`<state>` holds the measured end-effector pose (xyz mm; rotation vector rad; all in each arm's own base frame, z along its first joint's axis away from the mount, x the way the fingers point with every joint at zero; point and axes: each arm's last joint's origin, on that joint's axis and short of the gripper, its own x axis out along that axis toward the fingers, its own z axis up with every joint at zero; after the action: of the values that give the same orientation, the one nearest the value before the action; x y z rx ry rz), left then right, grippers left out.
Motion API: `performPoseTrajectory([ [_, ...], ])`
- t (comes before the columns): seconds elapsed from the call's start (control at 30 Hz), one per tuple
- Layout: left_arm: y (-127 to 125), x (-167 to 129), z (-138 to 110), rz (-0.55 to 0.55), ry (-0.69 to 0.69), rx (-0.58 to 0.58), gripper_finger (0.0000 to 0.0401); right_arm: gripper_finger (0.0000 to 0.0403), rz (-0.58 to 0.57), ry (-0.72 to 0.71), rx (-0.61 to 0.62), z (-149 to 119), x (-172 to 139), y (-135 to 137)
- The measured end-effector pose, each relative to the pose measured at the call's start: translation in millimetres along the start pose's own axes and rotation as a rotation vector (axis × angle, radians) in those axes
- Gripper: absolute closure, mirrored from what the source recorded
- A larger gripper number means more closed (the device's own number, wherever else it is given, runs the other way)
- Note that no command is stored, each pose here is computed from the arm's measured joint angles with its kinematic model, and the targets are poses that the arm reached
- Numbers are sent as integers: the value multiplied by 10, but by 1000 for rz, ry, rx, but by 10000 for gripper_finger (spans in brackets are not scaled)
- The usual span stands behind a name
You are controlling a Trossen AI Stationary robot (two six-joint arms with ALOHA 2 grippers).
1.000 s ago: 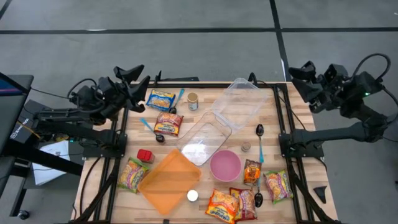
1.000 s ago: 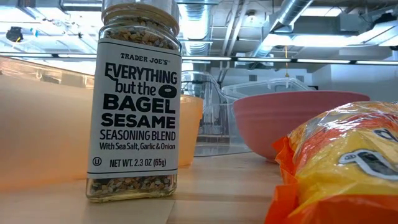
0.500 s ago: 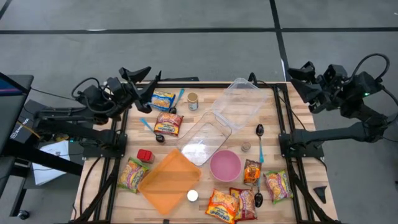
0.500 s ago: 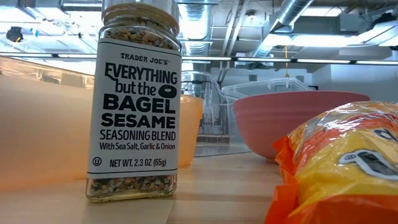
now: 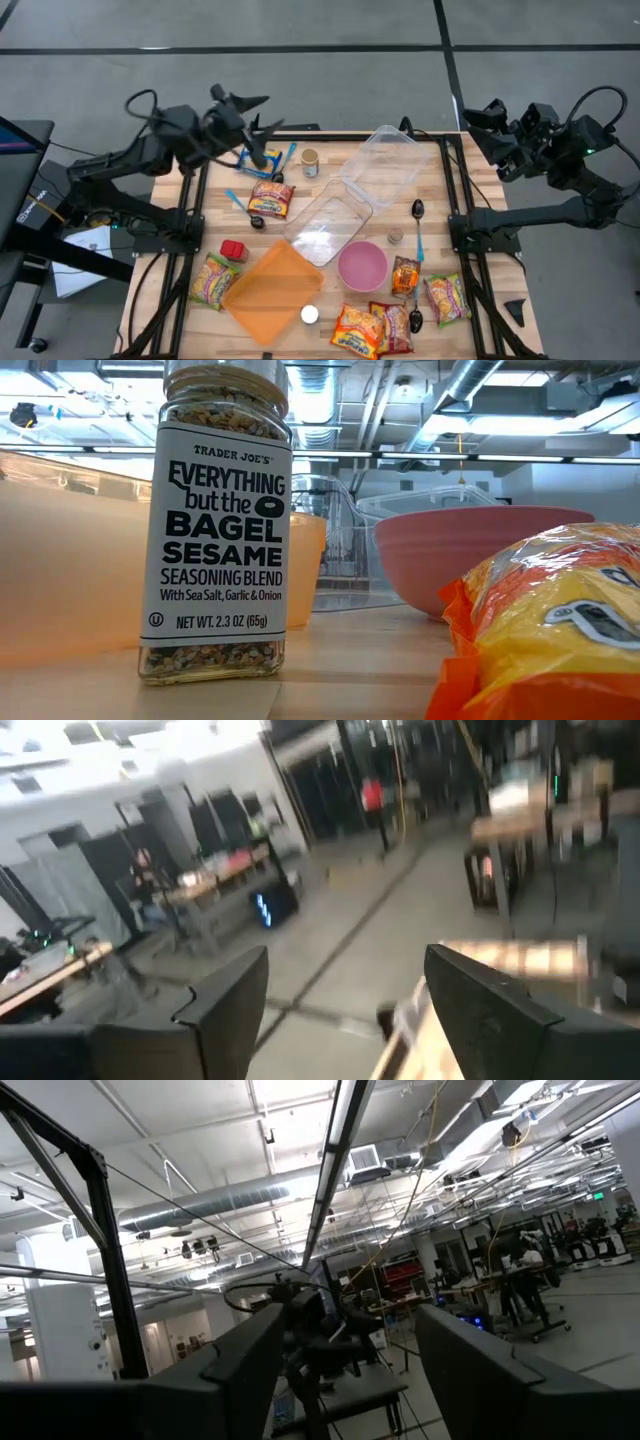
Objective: Pick & Place Food Item
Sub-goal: Put the red noodle pack into the transparent container
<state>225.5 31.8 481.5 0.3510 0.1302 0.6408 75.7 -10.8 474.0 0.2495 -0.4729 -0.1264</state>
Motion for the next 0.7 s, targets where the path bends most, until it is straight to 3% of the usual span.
performPoseTrajectory([
  [0.1, -66, 114, -84, -29, 107, 55, 142, 179, 2, 1, 19, 0, 0, 1],
  [0.2, -182, 211, -274, -136, 247, 102, 142, 179, 2, 1, 35, -1, 0, 0],
  [0.43, -446, 317, -930, -455, 806, 290, 142, 179, 3, 1, 37, -1, 0, 1],
  [0.53, -522, 353, -1118, -561, 984, 331, 142, 179, 3, 1, 37, -1, 0, 1],
  [0.7, -656, 404, -1342, -713, 1021, 393, 142, 179, 13, 4, 37, -2, 0, 3],
])
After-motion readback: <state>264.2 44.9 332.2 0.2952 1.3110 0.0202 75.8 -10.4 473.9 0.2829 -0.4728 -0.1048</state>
